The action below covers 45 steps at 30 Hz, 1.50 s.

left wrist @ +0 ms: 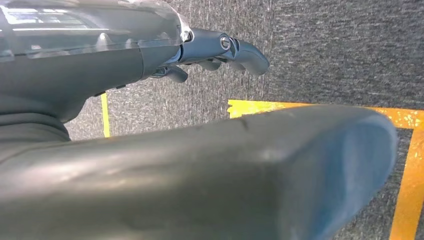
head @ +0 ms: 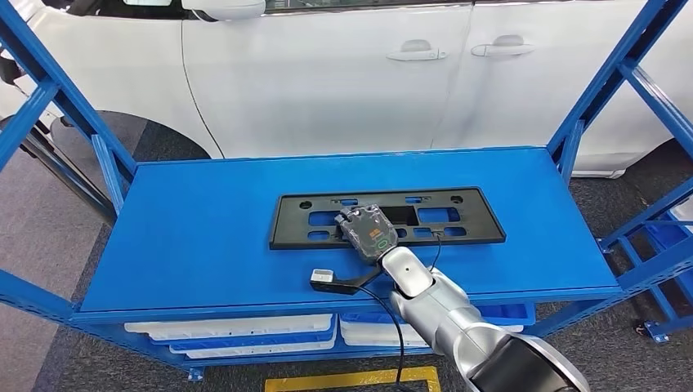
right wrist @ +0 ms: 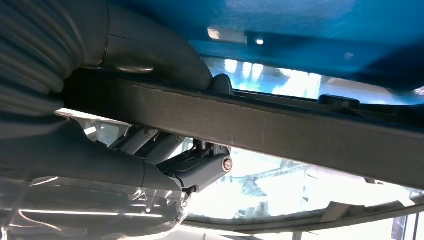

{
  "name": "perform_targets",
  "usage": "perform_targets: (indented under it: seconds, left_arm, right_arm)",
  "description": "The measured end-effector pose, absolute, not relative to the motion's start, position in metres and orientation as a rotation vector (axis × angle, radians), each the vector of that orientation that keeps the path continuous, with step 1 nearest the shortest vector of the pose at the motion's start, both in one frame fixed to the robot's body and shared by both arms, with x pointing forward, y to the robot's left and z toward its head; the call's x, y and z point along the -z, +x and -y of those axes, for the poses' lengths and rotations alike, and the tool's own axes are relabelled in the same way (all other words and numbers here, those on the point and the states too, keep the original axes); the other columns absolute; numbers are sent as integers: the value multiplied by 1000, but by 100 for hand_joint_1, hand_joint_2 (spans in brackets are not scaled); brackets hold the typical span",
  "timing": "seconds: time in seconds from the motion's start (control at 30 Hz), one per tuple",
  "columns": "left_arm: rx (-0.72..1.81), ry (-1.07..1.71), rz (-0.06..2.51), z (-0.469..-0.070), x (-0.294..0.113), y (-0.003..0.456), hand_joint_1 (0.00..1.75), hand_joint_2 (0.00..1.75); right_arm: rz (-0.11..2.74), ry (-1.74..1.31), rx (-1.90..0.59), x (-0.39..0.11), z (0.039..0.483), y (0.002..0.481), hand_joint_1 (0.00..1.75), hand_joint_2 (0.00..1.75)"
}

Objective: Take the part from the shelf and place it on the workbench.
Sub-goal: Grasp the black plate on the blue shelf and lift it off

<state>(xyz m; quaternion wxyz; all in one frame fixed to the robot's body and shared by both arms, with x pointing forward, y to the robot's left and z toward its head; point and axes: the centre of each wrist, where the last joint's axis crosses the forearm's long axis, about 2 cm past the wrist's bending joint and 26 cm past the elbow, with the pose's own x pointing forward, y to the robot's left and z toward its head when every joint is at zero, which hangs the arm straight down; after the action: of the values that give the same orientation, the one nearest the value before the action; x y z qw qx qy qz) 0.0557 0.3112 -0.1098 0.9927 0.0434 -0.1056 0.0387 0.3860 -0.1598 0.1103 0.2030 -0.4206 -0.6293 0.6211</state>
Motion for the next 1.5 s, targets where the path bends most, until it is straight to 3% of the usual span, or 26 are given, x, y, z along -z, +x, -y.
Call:
perform_targets:
  seconds: [0.07, 0.2, 0.57, 0.83, 1.07, 1.17, 1.3, 1.4, 1.5]
  left_arm:
    - [-72, 82, 223, -312, 110, 55, 0, 0]
    - [-62, 76, 258, -312, 110, 56, 0, 175]
    - [-84, 74, 340, -313, 110, 55, 0, 175]
    - [-194, 47, 381, -311, 110, 54, 0, 175]
    - [-220, 33, 382, -311, 110, 53, 0, 175]
    - [-265, 8, 392, -312, 110, 53, 0, 175]
    - [-319, -6, 408, -312, 111, 49, 0, 175]
    - [-347, 0, 445, -312, 111, 49, 0, 175]
    - [-355, 6, 463, -312, 110, 50, 0, 175]
  right_arm:
    - [1757, -1178, -1732, -110, 161, 386, 175, 175]
    - [1760, -1187, -1723, -110, 164, 387, 175, 175]
    - [1833, -1193, -1630, -116, 170, 388, 175, 175]
    - [2279, -1165, -1113, -184, 181, 387, 175, 175]
    - [2396, -1123, -939, -196, 193, 376, 175, 175]
    - [2582, -759, -599, -215, 203, 366, 175, 175]
    - [2759, 186, -94, -274, 211, 336, 175, 175]
    - [2815, 748, -169, -300, 208, 304, 175, 175]
    - [2771, 1046, -284, -298, 201, 282, 175, 175]
